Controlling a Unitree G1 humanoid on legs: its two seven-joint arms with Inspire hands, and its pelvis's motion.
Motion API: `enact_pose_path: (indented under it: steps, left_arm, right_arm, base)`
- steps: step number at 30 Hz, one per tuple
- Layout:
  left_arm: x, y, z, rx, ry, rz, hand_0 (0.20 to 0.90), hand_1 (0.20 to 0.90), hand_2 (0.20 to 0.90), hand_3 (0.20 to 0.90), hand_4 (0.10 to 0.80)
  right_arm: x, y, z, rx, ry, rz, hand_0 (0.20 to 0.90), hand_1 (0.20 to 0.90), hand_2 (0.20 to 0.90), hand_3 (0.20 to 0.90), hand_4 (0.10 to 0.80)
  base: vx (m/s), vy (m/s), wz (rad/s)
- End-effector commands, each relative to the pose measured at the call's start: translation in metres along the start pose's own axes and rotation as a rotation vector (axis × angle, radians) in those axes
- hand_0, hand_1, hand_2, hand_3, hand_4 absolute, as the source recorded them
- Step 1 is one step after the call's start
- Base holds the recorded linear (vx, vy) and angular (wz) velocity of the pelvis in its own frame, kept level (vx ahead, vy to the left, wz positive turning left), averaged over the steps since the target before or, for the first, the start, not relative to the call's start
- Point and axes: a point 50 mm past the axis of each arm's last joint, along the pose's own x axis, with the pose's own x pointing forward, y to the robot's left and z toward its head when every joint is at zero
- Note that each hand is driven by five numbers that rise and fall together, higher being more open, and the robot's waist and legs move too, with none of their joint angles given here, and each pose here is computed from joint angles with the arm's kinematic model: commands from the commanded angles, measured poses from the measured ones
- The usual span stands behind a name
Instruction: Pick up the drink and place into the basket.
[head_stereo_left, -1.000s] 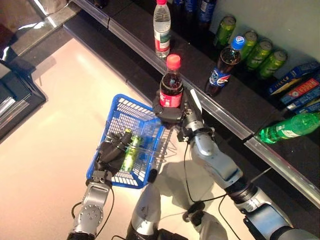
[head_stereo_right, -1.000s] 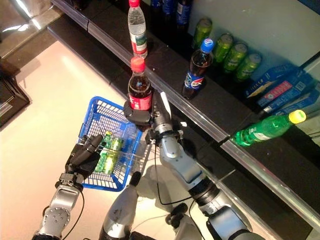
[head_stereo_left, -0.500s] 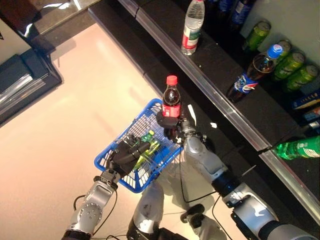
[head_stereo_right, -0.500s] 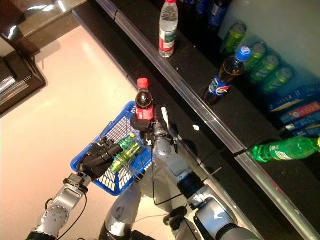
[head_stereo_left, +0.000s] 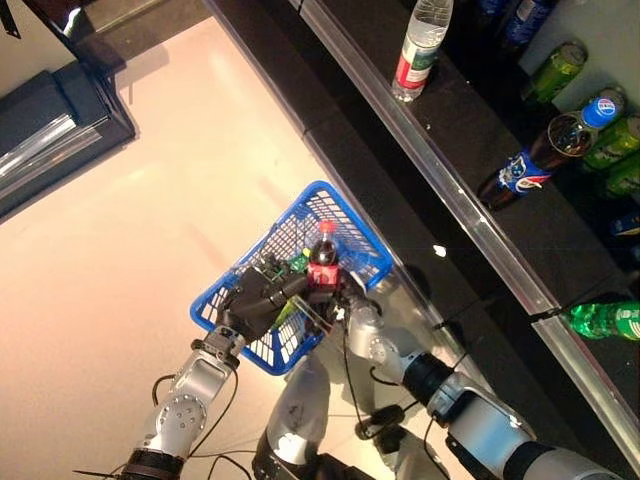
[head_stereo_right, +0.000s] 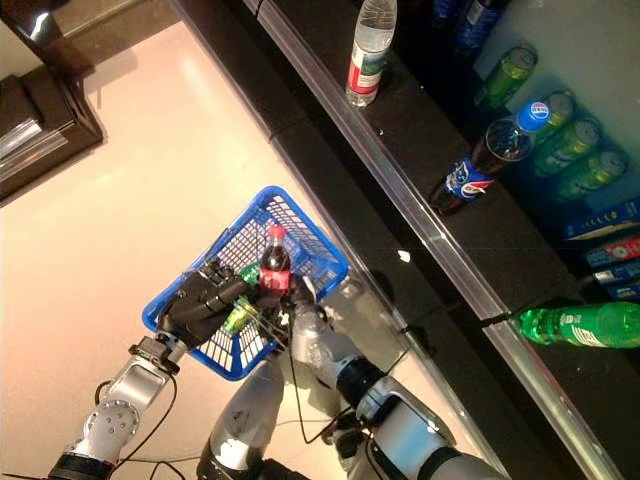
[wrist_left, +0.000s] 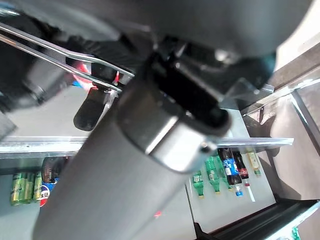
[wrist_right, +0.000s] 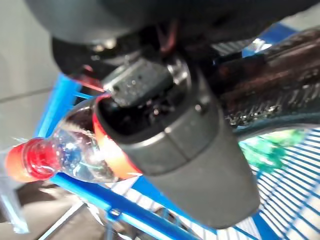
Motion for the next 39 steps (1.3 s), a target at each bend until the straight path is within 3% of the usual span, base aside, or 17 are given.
enact_pose_path:
  steps: [1, 7, 14, 25, 30, 31, 32, 33, 34, 39]
  left_arm:
    - [0.010, -0.151, 0.069, 0.171, -0.359, -0.976, 0.300, 0.300, 0.300, 0.200, 0.100]
    - [0.009, -0.170, 0.064, 0.105, -0.327, -1.105, 0.300, 0.300, 0.300, 0.200, 0.100]
    - [0.009, -0.191, 0.053, 0.044, -0.219, -1.259, 0.300, 0.300, 0.300, 0.200, 0.100]
    - [0.016, -0.198, 0.045, -0.002, -0.162, -1.250, 0.300, 0.300, 0.300, 0.200, 0.100]
    - [0.016, -0.197, 0.044, -0.002, -0.145, -1.248, 0.300, 0.300, 0.300, 0.200, 0.100]
    - [0.017, -0.197, 0.044, -0.003, -0.144, -1.246, 0.300, 0.300, 0.300, 0.200, 0.100]
    - [0.017, -0.197, 0.044, -0.004, -0.144, -1.245, 0.300, 0.300, 0.300, 0.200, 0.100]
    - [0.017, -0.197, 0.044, -0.004, -0.144, -1.243, 0.300, 0.300, 0.300, 0.200, 0.100]
    - [0.018, -0.197, 0.045, -0.002, -0.143, -1.241, 0.300, 0.300, 0.300, 0.200, 0.100]
    - [0.018, -0.197, 0.046, -0.006, -0.139, -1.234, 0.300, 0.300, 0.300, 0.200, 0.100]
  right_arm:
    - [-0.028, 0.108, 0.059, 0.092, -0.193, 0.458, 0.300, 0.300, 0.300, 0.200, 0.100]
    - [-0.027, 0.116, 0.054, 0.035, -0.184, 0.513, 0.300, 0.300, 0.300, 0.200, 0.100]
    - [-0.011, 0.101, 0.062, 0.111, -0.132, 0.463, 0.300, 0.300, 0.300, 0.200, 0.100]
    - [0.007, 0.084, 0.054, 0.403, 0.106, 0.411, 0.300, 0.300, 0.300, 0.200, 0.100]
    - [0.013, 0.075, 0.065, 0.477, 0.127, 0.397, 0.300, 0.300, 0.300, 0.200, 0.100]
    - [0.014, 0.071, 0.069, 0.498, 0.122, 0.386, 0.415, 0.415, 0.415, 0.335, 0.235]
    - [0.015, 0.068, 0.072, 0.509, 0.117, 0.377, 0.747, 0.747, 0.747, 0.722, 0.622]
    - [0.016, 0.067, 0.074, 0.515, 0.114, 0.373, 0.862, 0.862, 0.862, 0.856, 0.756]
    - [0.017, 0.062, 0.079, 0.543, 0.092, 0.362, 0.900, 0.900, 0.900, 0.900, 0.800]
    - [0.019, 0.048, 0.097, 0.648, 0.037, 0.354, 0.900, 0.900, 0.900, 0.900, 0.800]
  base:
    - [0.000, 0.000, 0.00]
    - [0.000, 0.000, 0.00]
    - [0.006, 0.010, 0.03]
    - [0.015, 0.019, 0.03]
    - [0.022, -0.002, 0.05]
    - [0.033, -0.001, 0.07]
    - [0.028, 0.000, 0.05]
    - [0.030, 0.002, 0.04]
    - [0.035, -0.001, 0.02]
    - [0.025, 0.007, 0.05]
